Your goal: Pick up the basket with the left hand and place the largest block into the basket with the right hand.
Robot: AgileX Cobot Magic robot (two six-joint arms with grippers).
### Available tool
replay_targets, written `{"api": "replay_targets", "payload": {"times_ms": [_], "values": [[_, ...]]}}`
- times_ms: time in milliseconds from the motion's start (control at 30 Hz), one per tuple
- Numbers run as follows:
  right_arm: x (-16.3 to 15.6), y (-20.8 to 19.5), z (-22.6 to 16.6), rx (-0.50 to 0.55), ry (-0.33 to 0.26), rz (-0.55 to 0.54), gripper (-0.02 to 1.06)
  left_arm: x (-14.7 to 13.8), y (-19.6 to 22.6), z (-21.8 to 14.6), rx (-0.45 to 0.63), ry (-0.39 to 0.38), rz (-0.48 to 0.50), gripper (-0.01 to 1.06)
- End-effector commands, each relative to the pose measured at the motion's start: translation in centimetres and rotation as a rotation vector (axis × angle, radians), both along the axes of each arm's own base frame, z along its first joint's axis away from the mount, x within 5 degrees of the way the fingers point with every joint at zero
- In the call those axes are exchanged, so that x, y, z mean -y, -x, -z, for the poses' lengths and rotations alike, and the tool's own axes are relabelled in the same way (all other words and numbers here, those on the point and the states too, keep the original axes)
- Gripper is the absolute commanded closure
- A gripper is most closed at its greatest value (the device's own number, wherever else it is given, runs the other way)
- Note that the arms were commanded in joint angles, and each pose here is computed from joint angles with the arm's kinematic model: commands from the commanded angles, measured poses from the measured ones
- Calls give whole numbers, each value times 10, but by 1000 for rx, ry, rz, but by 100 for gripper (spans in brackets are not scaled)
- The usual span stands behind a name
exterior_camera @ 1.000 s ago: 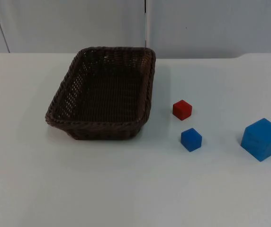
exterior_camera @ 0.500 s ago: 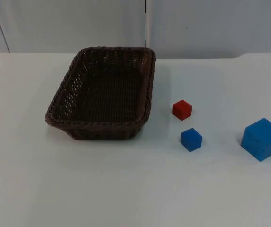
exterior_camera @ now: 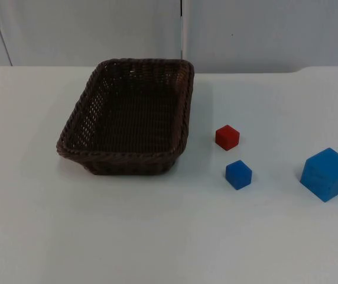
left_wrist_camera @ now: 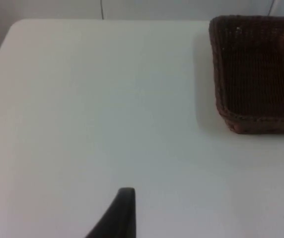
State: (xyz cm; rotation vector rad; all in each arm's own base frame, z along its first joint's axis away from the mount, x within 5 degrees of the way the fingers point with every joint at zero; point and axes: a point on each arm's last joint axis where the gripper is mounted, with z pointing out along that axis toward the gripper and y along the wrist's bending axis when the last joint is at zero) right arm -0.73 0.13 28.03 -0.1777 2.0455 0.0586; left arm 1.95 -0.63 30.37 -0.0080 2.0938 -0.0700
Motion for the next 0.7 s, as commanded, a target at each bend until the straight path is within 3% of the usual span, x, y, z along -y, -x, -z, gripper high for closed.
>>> {"api": "replay_targets", "payload": {"times_ms": [0, 400, 667], "values": [[0, 0, 0, 7, 1, 0, 0, 1, -11, -8, 13, 4, 18, 0], [0, 0, 0, 7, 1, 0, 0, 9, -70, -41, -14, 61, 118, 0], [0, 0, 0, 7, 1, 0, 0, 12, -124, -50, -100, 84, 167, 0]]}}
